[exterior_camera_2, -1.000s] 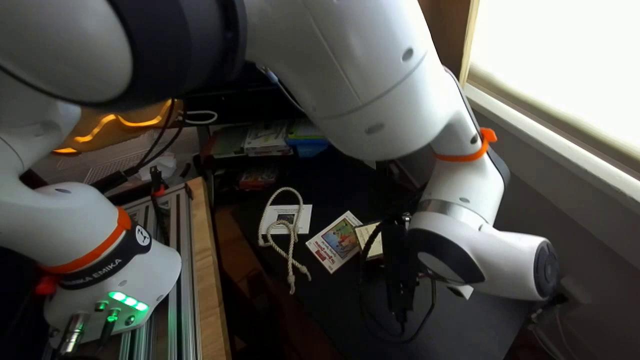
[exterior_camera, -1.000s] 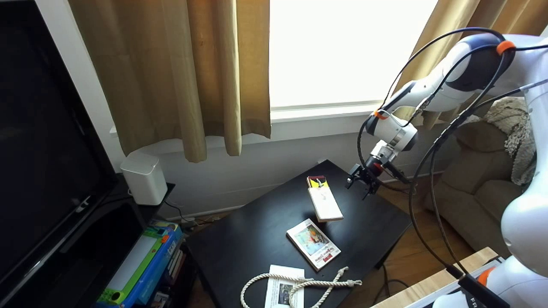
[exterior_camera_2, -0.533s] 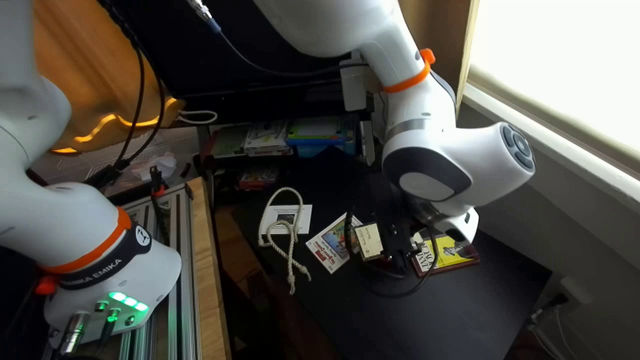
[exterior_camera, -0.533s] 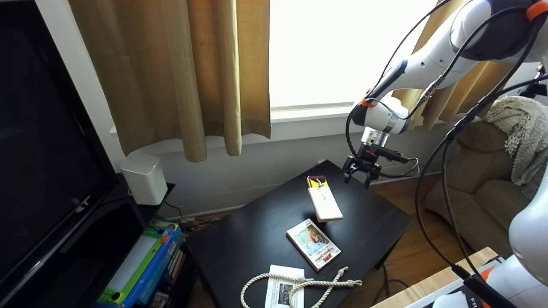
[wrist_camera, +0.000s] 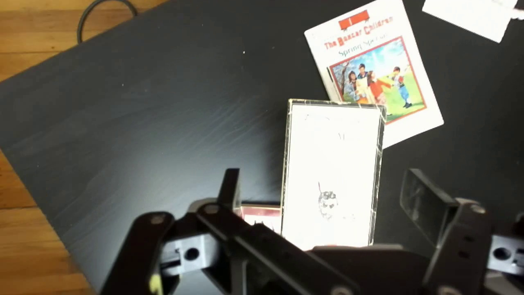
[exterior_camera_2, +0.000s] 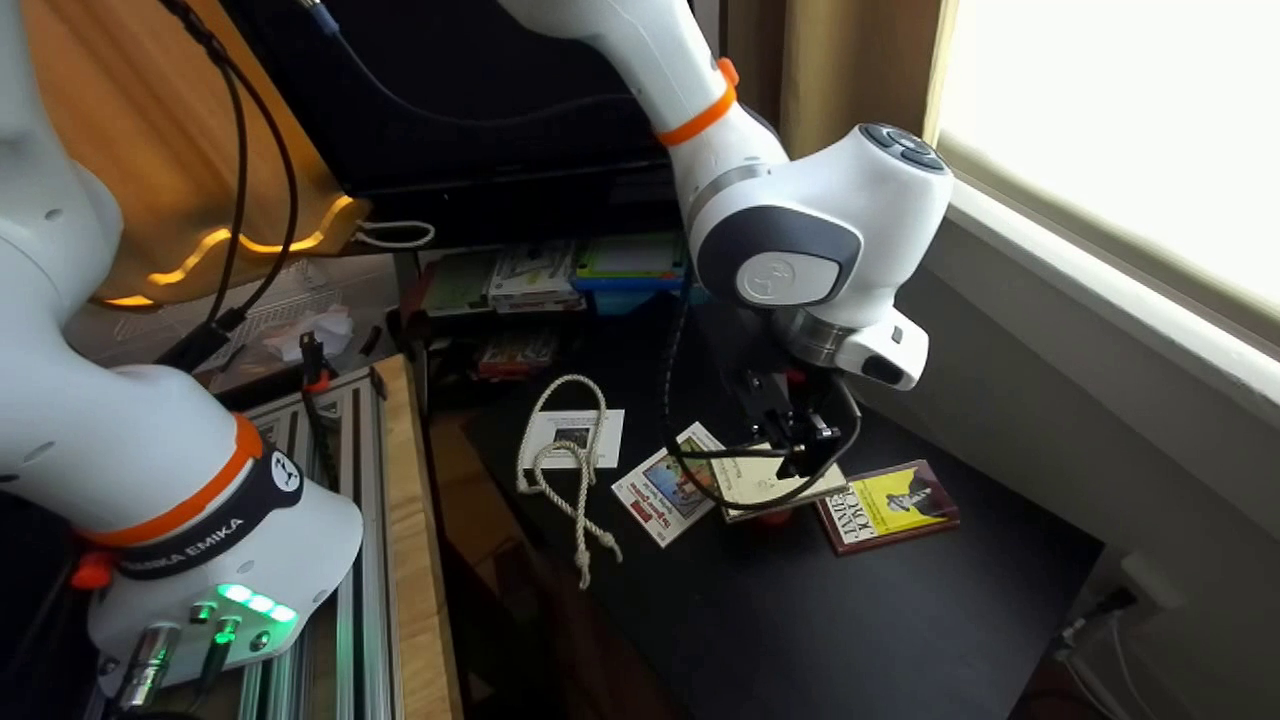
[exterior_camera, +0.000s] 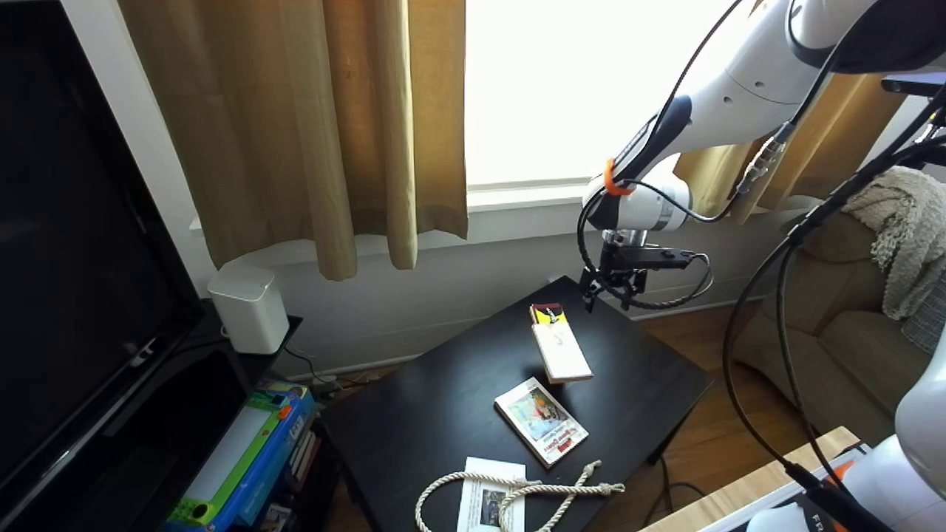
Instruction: Move the orange cup to the right then put the book on top
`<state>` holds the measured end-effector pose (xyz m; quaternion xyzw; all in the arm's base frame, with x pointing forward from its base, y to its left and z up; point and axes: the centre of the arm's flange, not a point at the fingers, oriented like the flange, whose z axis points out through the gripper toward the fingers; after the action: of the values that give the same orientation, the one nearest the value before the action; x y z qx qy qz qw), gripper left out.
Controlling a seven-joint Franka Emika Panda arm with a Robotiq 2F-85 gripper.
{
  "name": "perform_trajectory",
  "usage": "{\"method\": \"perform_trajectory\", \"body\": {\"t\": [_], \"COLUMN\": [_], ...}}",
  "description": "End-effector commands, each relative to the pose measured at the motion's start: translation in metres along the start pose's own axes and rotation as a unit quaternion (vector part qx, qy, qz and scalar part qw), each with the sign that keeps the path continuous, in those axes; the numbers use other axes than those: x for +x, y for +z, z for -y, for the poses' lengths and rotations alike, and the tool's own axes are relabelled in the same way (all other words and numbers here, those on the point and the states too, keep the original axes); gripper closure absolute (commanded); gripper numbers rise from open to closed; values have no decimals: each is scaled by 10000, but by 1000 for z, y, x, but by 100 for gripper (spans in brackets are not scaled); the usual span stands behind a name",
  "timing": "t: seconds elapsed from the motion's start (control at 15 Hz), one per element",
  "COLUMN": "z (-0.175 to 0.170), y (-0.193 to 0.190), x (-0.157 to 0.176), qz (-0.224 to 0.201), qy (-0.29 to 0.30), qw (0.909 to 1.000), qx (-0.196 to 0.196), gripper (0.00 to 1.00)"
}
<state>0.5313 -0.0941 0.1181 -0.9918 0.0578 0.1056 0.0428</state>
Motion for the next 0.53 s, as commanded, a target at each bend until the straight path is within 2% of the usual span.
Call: {"method": "perform_trajectory", "body": {"t": [0.0,0.07,0.13,0.47], "z": [11,13,10,12], "y": [-7,-7,-4,-6], "x": [-25,-26,-6,-12], "qz": [-469,-567,-413,-521], "qy": [11,-5,-44,-41], "qw": [9985,9979,9990,9984], "qx": [-284,-317,-161,-198], "gripper": [0,0,0,0]}}
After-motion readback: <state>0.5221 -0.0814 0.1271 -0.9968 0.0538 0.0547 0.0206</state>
